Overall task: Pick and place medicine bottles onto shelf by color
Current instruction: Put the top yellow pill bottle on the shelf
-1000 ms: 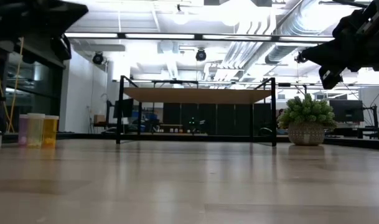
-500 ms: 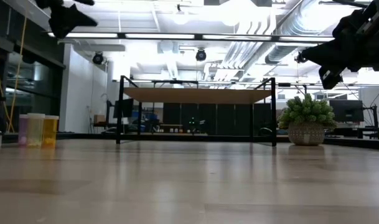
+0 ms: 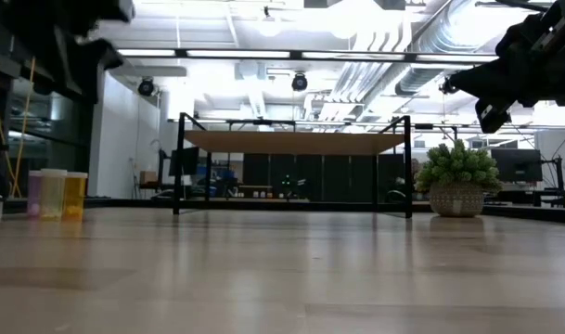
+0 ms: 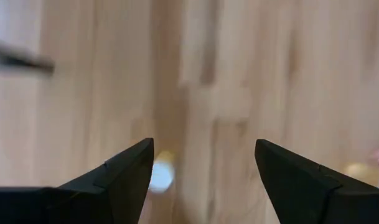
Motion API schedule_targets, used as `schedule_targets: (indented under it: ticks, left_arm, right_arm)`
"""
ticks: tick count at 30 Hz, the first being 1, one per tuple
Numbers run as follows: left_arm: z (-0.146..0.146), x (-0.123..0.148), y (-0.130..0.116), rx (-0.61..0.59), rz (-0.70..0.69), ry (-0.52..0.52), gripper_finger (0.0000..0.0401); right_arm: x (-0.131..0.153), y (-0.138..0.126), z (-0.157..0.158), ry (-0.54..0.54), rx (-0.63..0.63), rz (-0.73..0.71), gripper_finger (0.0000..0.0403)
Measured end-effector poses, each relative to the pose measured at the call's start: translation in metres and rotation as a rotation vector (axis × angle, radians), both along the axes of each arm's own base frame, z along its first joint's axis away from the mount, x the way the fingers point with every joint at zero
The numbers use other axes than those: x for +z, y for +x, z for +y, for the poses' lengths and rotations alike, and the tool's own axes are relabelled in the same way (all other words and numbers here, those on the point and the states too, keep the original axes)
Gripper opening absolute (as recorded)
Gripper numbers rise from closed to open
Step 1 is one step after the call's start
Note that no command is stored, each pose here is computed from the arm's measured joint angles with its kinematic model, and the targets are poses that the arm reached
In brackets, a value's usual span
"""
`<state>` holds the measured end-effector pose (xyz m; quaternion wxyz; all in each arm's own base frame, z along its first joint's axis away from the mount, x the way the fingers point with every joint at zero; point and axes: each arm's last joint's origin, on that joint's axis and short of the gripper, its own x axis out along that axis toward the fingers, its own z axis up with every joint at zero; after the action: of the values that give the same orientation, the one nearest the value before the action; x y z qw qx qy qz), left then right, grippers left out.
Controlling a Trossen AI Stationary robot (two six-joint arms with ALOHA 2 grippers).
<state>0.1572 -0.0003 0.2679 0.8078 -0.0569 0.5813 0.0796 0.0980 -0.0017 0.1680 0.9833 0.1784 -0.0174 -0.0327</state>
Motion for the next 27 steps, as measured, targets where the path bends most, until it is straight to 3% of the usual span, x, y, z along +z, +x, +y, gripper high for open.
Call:
schedule_targets:
  ticks: [3,7,20,27]
  left_arm:
    - [0.002,-0.017,0.000,0.062,0.109,0.036,0.0269]
    - [0.002,-0.034,0.002,0.176,0.143,0.053,0.0269]
    - [0.001,-0.056,0.010,0.595,0.238,-0.055,0.0268]
    - [0.003,-0.066,0.018,0.645,0.268,0.017,0.0268]
  right_arm:
    - [0.000,0.000,0.000,0.000,0.000,0.000,0.0000]
    - [0.000,0.000,0.000,0.000,0.000,0.000,0.0000]
    - [0.000,0.000,0.000,0.000,0.000,0.000,0.0000]
    - [0.000,0.000,0.000,0.000,0.000,0.000,0.0000]
